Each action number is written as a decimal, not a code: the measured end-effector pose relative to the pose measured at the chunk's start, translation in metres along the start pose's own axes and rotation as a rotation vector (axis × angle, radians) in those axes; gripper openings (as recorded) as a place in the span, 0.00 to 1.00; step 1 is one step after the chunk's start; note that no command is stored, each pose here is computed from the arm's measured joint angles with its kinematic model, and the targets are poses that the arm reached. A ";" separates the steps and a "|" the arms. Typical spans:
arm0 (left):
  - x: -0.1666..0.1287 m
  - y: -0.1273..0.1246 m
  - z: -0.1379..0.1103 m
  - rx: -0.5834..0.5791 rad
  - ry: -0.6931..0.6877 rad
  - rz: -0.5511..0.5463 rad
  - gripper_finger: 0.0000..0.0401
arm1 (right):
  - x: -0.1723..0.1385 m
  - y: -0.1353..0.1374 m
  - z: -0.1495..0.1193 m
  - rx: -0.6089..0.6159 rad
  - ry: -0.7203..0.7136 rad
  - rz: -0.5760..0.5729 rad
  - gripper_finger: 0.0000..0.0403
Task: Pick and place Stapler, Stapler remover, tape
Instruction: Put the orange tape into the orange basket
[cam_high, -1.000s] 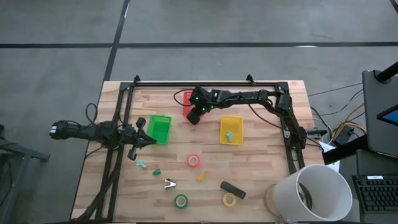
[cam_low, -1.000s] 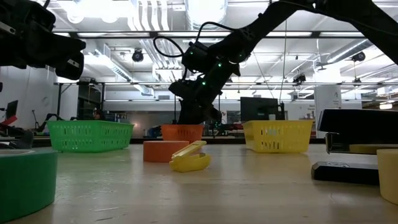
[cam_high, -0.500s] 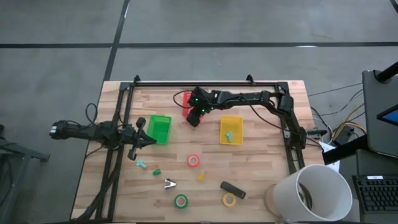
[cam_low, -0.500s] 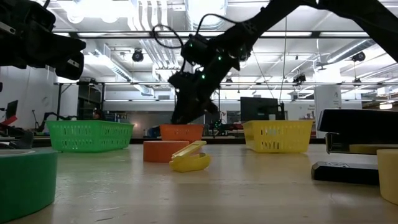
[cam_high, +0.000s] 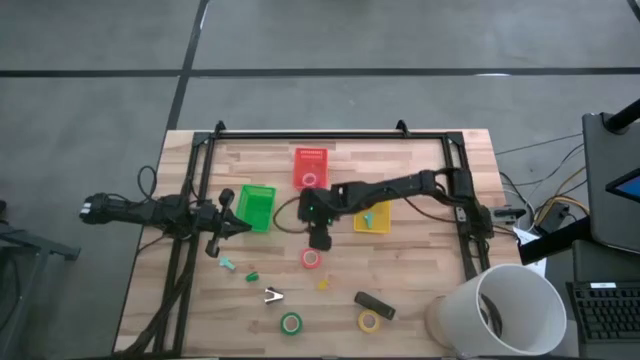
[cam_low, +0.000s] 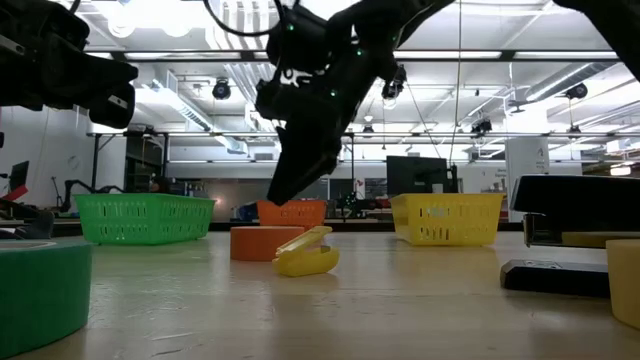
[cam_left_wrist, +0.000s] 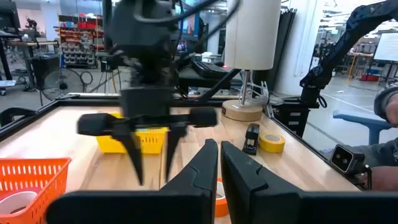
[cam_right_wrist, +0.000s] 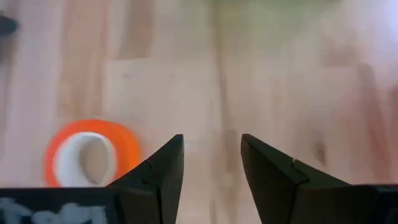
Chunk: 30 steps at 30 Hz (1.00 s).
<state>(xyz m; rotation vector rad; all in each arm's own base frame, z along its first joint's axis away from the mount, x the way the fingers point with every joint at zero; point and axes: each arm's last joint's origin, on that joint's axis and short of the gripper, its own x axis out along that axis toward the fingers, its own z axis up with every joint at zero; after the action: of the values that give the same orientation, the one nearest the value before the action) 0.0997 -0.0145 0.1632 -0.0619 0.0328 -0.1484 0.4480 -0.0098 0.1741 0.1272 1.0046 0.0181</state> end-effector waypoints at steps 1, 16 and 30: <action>0.000 0.000 0.000 0.000 0.000 0.000 0.06 | 0.000 0.005 0.000 -0.010 -0.007 0.004 0.39; 0.000 0.000 0.000 0.000 0.000 0.000 0.06 | 0.015 0.043 -0.019 -0.029 0.018 0.040 0.45; 0.000 0.000 0.000 0.000 0.000 0.000 0.06 | 0.035 0.046 -0.031 -0.030 0.033 0.050 0.34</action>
<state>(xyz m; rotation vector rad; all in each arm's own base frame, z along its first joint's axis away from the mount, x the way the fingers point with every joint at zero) 0.0997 -0.0145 0.1632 -0.0619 0.0328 -0.1486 0.4429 0.0414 0.1336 0.1251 1.0337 0.0807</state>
